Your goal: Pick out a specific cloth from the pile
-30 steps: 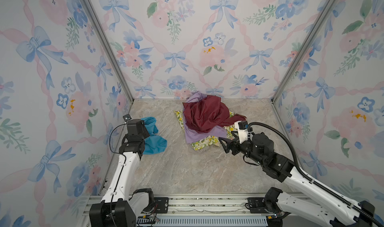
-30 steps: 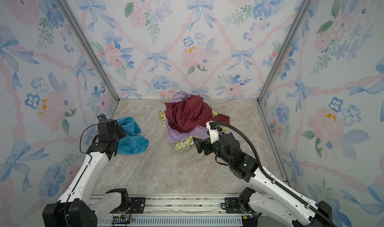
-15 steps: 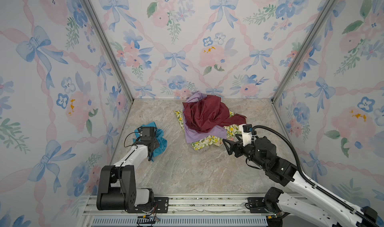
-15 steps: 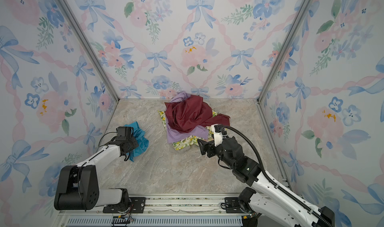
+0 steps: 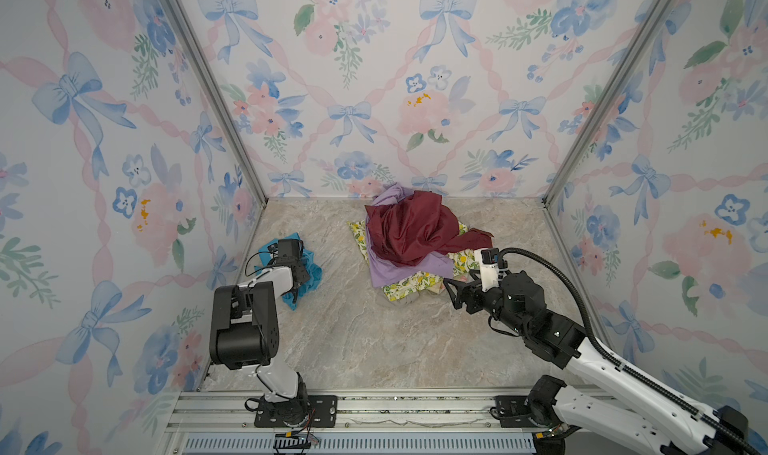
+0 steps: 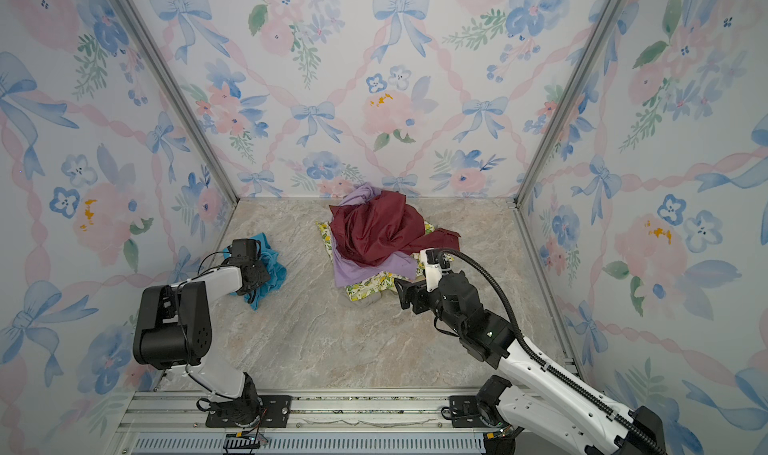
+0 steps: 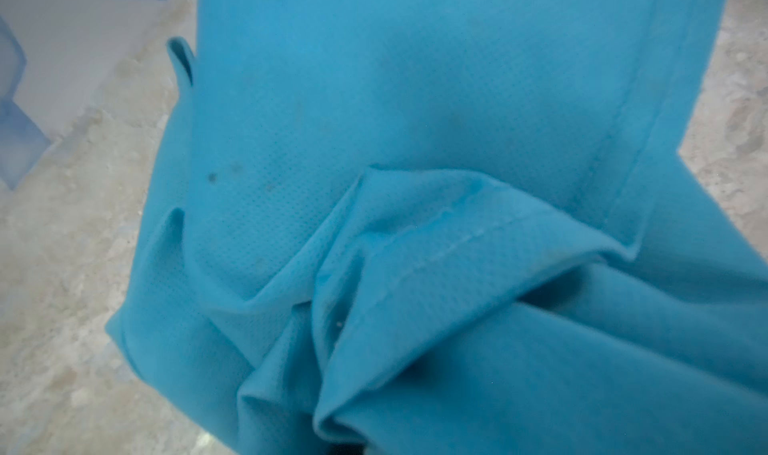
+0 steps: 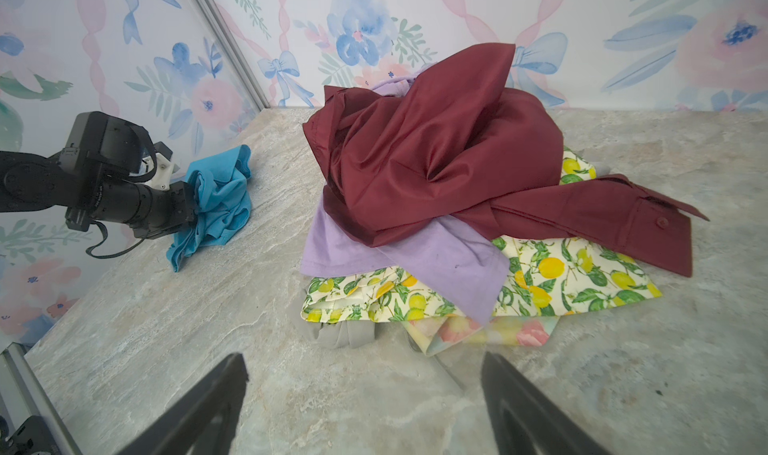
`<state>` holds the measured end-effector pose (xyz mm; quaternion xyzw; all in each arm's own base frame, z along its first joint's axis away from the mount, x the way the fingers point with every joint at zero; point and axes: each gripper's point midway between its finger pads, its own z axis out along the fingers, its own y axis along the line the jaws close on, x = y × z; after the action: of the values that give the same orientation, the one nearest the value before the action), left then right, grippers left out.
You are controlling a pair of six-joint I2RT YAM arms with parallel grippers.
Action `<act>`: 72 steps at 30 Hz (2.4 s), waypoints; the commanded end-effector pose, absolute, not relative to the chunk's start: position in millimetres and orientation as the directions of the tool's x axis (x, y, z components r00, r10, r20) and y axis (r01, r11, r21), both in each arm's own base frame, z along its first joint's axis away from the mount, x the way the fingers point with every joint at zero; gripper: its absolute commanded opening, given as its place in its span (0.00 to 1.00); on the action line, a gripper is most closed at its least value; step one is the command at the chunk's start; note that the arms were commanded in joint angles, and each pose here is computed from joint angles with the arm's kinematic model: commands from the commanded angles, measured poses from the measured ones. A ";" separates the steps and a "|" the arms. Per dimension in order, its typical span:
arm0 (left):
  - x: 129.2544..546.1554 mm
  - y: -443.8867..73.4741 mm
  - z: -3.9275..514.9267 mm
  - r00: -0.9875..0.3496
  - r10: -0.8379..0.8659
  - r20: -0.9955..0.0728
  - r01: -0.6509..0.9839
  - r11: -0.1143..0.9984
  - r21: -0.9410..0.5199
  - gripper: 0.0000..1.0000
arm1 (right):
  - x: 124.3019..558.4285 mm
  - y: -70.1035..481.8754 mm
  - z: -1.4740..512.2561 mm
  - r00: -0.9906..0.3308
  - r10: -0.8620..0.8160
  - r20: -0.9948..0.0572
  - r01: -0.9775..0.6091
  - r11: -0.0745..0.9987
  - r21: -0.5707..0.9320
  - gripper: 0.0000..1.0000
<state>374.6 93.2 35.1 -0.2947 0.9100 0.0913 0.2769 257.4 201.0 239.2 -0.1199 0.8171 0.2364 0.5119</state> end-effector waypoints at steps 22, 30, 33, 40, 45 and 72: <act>388.4 84.6 144.3 -0.601 -0.347 -0.720 -0.512 0.859 0.013 0.94 | 268.5 181.6 256.4 -0.443 0.022 -0.896 -0.420 0.878 0.229 0.93; 384.3 54.1 202.7 -0.503 -0.260 -0.824 -0.399 0.916 -0.046 0.98 | 264.3 172.3 266.3 -0.413 0.013 -0.910 -0.414 0.888 0.201 0.94; 379.4 35.3 230.5 -0.406 -0.203 -0.891 -0.322 0.944 -0.068 0.98 | 265.9 159.6 270.5 -0.392 -0.008 -0.920 -0.390 0.907 0.158 0.97; 347.3 13.7 251.4 -0.081 -0.210 -0.974 -0.182 0.964 -0.193 0.98 | 281.7 101.9 256.9 -0.348 0.007 -0.937 -0.223 0.971 0.090 0.97; 335.7 19.3 205.7 -0.048 -0.196 -0.979 -0.202 0.962 -0.183 0.98 | 292.4 49.6 235.3 -0.261 0.027 -0.965 -0.012 0.999 0.031 0.97; 357.0 7.5 132.6 -0.051 -0.030 -0.998 -0.125 0.992 -0.023 0.98 | 368.1 -7.3 112.6 -0.146 -0.019 -0.989 0.140 0.989 -0.040 0.97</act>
<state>353.9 11.1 108.0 -0.0704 0.7593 0.0291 0.6463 356.3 -16.9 92.5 0.0577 0.7924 -0.0836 0.6015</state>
